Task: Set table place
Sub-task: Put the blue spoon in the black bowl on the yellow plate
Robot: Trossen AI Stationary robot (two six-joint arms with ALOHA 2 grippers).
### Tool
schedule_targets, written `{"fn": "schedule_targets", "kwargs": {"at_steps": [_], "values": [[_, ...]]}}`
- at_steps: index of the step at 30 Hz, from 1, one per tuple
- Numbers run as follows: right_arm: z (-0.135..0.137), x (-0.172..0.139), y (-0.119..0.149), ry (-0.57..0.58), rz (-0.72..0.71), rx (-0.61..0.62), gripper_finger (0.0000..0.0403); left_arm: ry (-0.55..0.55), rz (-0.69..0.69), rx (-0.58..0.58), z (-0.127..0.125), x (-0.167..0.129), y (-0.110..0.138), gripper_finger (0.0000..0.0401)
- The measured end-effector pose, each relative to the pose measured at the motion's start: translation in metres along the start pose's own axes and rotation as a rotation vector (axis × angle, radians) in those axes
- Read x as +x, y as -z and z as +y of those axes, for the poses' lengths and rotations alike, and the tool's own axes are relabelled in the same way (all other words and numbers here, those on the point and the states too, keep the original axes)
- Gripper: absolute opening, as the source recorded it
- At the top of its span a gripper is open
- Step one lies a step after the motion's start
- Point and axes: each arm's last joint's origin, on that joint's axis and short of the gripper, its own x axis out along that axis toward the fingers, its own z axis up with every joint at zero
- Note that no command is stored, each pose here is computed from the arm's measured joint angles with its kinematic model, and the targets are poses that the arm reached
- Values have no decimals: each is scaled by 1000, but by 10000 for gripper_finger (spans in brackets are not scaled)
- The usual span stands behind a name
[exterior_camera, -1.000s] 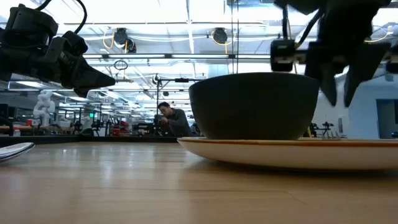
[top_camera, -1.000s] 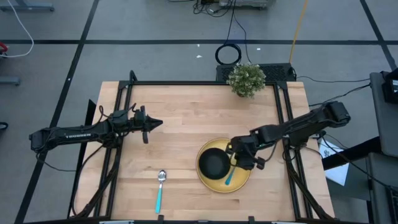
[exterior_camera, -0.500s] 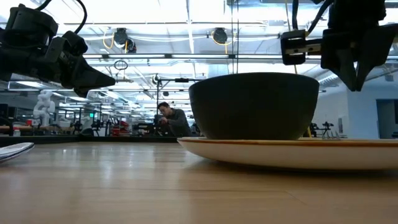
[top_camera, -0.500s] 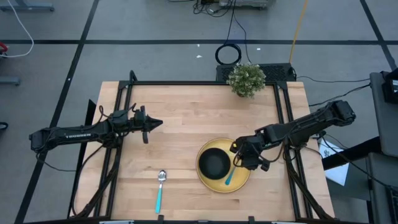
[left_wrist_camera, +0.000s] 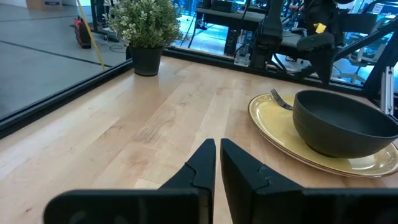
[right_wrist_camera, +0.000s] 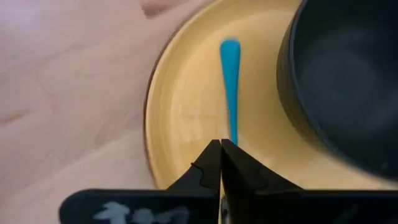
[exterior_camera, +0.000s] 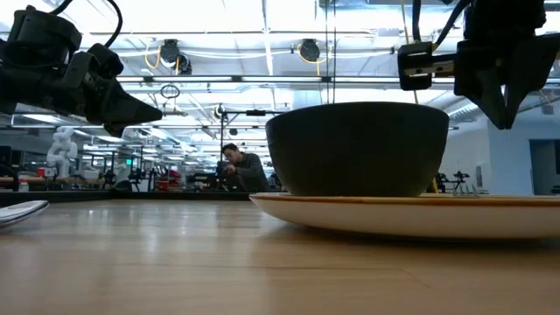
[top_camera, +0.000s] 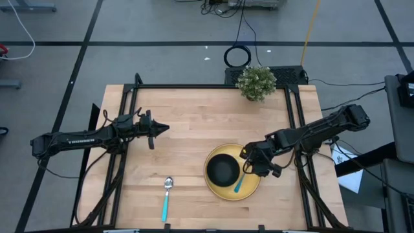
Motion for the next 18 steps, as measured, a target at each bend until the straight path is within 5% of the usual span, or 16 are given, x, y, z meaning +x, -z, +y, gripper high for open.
{"fn": "schedule_targets", "kwargs": {"at_steps": [5,18], "values": [[-4,-25,-9,77,92,117,0,0,0,3,0,0,0,28],[7,-96,-11,326,-216,300,0,7,1,3,0,0,0,28]]}}
